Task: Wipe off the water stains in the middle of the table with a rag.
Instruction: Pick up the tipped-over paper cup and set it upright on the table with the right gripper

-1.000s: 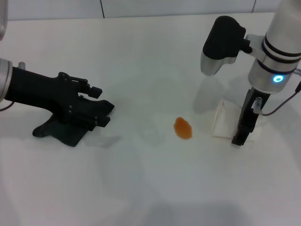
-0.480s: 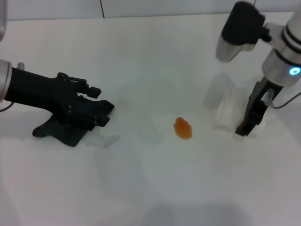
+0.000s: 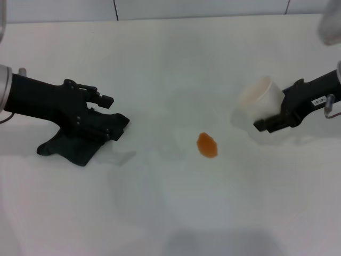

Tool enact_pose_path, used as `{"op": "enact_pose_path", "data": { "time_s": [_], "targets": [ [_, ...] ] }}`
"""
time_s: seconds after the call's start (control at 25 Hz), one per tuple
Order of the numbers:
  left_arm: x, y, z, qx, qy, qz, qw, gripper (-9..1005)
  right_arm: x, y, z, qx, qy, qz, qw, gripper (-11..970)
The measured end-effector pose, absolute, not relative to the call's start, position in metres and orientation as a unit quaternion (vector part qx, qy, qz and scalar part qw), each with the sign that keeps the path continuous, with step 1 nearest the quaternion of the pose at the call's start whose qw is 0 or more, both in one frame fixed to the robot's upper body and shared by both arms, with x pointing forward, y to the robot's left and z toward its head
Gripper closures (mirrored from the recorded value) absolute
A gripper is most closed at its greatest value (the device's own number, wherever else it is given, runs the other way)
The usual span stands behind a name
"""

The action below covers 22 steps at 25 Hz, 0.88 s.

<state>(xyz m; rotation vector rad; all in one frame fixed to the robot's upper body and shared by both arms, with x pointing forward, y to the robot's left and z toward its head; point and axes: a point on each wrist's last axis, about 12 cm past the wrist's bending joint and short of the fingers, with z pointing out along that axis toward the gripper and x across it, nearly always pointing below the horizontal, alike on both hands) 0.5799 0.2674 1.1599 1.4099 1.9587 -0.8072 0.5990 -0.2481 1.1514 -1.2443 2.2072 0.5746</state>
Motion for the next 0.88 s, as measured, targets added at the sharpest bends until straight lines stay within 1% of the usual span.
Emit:
{"op": "enact_pose_path", "data": {
  "time_s": [0.16, 0.2, 0.32, 0.48, 0.68, 0.88],
  "targets": [
    [0.581, 0.267, 1.161, 0.530, 0.735, -0.302, 0.295, 174, 0.582, -0.263, 1.128, -0.431, 0.775, 0.273, 0.372, 366],
    [0.581, 0.268, 1.161, 0.530, 0.736, -0.302, 0.295, 175, 0.582, -0.263, 1.128, -0.431, 0.775, 0.273, 0.372, 368],
    [0.580, 0.269, 1.161, 0.530, 0.736, -0.301, 0.294, 175, 0.569, -0.269, 1.102, -0.403, 0.745, 0.314, 0.429, 374],
    [0.580, 0.272, 1.161, 0.528, 0.738, -0.300, 0.293, 176, 0.559, -0.270, 1.081, -0.367, 0.722, 0.338, 0.479, 383],
    [0.580, 0.273, 1.162, 0.529, 0.738, -0.300, 0.292, 177, 0.543, -0.272, 1.056, -0.334, 0.699, 0.328, 0.541, 391],
    [0.580, 0.274, 1.162, 0.529, 0.739, -0.298, 0.293, 178, 0.530, -0.277, 1.038, -0.300, 0.695, 0.292, 0.585, 397]
  ]
}}
